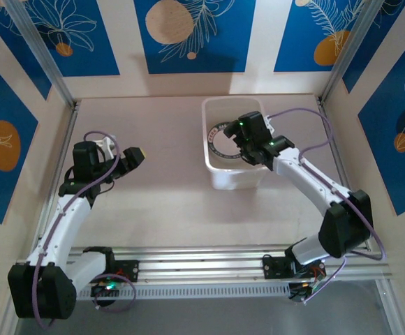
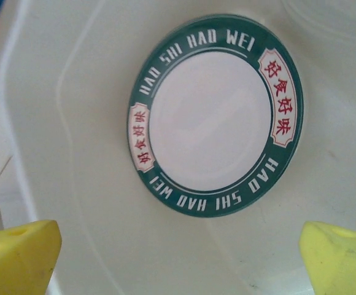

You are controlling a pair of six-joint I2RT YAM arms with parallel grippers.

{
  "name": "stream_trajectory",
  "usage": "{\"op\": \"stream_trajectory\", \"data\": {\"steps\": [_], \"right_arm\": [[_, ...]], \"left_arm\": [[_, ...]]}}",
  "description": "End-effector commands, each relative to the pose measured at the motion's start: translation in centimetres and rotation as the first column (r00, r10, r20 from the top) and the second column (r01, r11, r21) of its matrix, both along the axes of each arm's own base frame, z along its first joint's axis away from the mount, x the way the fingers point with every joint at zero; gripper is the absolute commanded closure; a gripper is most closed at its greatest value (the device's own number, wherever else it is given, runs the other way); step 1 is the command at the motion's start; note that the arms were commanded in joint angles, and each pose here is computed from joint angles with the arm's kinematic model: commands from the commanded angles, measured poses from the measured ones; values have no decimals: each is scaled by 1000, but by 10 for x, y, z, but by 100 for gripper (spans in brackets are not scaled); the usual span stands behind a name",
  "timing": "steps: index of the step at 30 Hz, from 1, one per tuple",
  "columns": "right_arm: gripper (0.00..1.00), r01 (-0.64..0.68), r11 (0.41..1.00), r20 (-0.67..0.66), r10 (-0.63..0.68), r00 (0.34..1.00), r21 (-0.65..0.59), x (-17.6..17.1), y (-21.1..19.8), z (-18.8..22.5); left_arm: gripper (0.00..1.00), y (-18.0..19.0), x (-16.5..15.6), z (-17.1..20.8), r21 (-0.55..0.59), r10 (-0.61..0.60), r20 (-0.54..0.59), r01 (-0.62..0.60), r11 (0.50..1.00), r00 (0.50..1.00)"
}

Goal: Place the plates into the plastic bin on the countertop

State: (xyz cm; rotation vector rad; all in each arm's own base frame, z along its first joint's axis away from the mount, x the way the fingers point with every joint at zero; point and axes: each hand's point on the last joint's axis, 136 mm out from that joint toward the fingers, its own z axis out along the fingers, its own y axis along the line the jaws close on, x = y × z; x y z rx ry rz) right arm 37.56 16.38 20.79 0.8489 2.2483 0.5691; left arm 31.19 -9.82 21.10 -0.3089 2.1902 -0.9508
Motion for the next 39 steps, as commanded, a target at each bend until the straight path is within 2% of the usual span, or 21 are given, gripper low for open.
{"op": "stream_trajectory", "data": {"steps": [1, 4, 6, 10, 13, 16, 17, 19, 22, 24, 26, 28, 35, 39], "right_arm": [[0, -103, 986, 174, 126, 977, -134, -11, -4, 46], [1, -119, 948, 243, 194, 950, -294, -27, -24, 67], [1, -79, 899, 254, 204, 945, -430, -36, -49, 66], [1, -5, 794, 304, 237, 923, -607, -42, -89, 35], [1, 44, 790, 331, 205, 921, -612, -42, -122, -4], [1, 88, 819, 324, 123, 938, -567, -40, -156, -47], [1, 125, 834, 338, 77, 938, -537, -36, -167, -52], [1, 119, 844, 305, 55, 951, -523, -34, -180, -60], [1, 83, 813, 282, 102, 954, -576, -24, -182, -68], [1, 42, 812, 222, 109, 969, -582, -25, -181, -86], [1, 43, 813, 240, 121, 963, -581, -27, -179, -95], [1, 64, 823, 281, 119, 952, -565, -28, -178, -94], [1, 74, 829, 287, 107, 952, -555, -25, -185, -94], [1, 99, 836, 333, 105, 937, -540, -25, -186, -71]], "left_arm": [[18, 16, 2, 3, 129, 21, 43, -26, 991, 999], [16, 40, 7, -5, 286, 81, 77, -100, 953, 994], [15, 68, 13, -17, 401, 186, 107, -213, 891, 977], [9, 104, 31, -38, 520, 288, 232, -369, 770, 929], [8, 123, 42, -55, 588, 333, 272, -430, 685, 903], [9, 126, 55, -70, 638, 297, 293, -417, 648, 909], [8, 128, 58, -77, 655, 291, 294, -414, 632, 910], [8, 131, 62, -89, 681, 274, 310, -414, 604, 910], [8, 129, 63, -104, 686, 237, 344, -416, 597, 909], [8, 126, 65, -102, 675, 220, 369, -423, 605, 903], [8, 122, 68, -98, 655, 202, 410, -441, 614, 889], [8, 120, 69, -97, 648, 188, 422, -440, 621, 887], [9, 100, 76, -104, 627, 89, 475, -408, 663, 875], [9, 97, 77, -111, 627, 75, 482, -404, 666, 873]]}}
